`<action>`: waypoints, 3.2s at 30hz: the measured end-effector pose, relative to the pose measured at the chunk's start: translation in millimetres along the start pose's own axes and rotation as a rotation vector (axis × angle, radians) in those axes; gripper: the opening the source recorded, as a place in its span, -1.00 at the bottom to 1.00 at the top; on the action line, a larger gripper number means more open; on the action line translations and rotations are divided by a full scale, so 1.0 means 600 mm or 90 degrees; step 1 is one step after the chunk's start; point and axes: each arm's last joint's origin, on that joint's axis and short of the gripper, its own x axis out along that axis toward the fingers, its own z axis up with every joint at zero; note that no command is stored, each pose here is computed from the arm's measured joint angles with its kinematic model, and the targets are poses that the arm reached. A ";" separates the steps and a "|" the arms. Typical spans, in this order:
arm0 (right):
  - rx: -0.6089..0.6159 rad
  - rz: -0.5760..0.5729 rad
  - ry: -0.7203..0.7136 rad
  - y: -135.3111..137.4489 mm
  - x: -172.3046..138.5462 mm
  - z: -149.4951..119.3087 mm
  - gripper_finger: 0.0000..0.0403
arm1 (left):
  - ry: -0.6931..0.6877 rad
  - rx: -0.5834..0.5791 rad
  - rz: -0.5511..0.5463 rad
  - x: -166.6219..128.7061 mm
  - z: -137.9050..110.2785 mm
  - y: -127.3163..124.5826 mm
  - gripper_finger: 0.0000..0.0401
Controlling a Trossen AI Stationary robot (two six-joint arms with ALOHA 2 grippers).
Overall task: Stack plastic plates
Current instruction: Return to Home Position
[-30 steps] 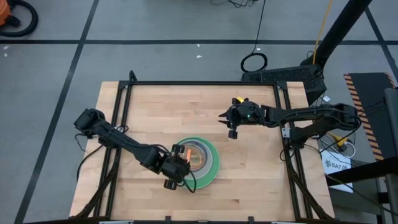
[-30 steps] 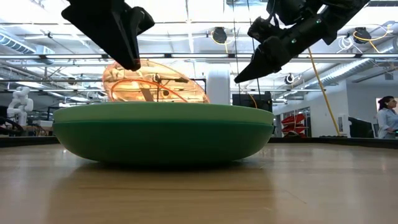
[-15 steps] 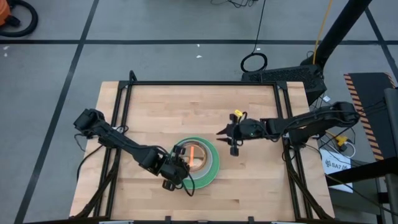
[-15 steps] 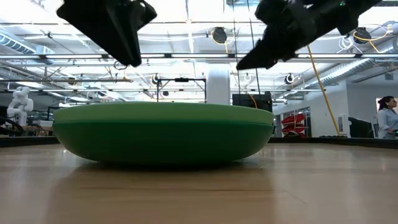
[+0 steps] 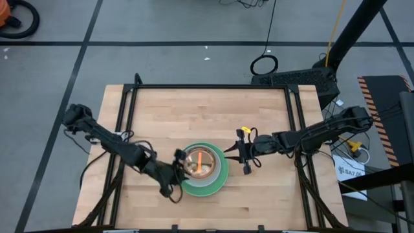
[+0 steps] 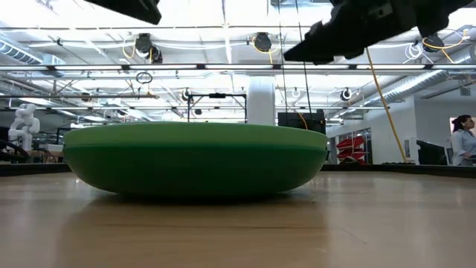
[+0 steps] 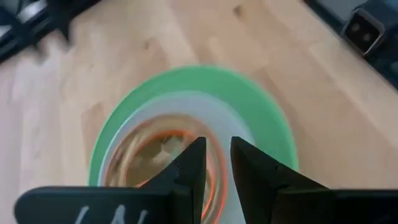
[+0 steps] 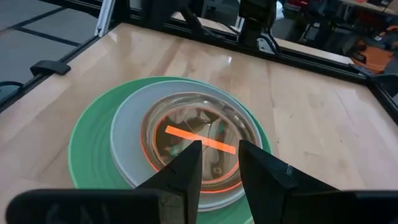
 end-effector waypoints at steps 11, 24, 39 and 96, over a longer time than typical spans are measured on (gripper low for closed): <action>0.000 -0.027 -0.047 -0.013 -0.054 -0.035 -0.51 | -0.089 -0.099 0.053 -0.088 -0.119 0.048 -0.60; 0.008 -0.044 -0.128 -0.016 -0.118 -0.072 -0.51 | -0.245 -0.193 0.142 -0.155 -0.257 0.064 -0.60; 0.039 -0.077 -0.196 -0.023 -0.165 -0.116 -0.51 | -0.350 -0.215 0.220 -0.215 -0.311 0.072 -0.60; 0.082 -0.246 -0.263 -0.033 -0.235 -0.171 -0.51 | -0.306 -0.278 0.153 -0.130 -0.390 0.078 -0.60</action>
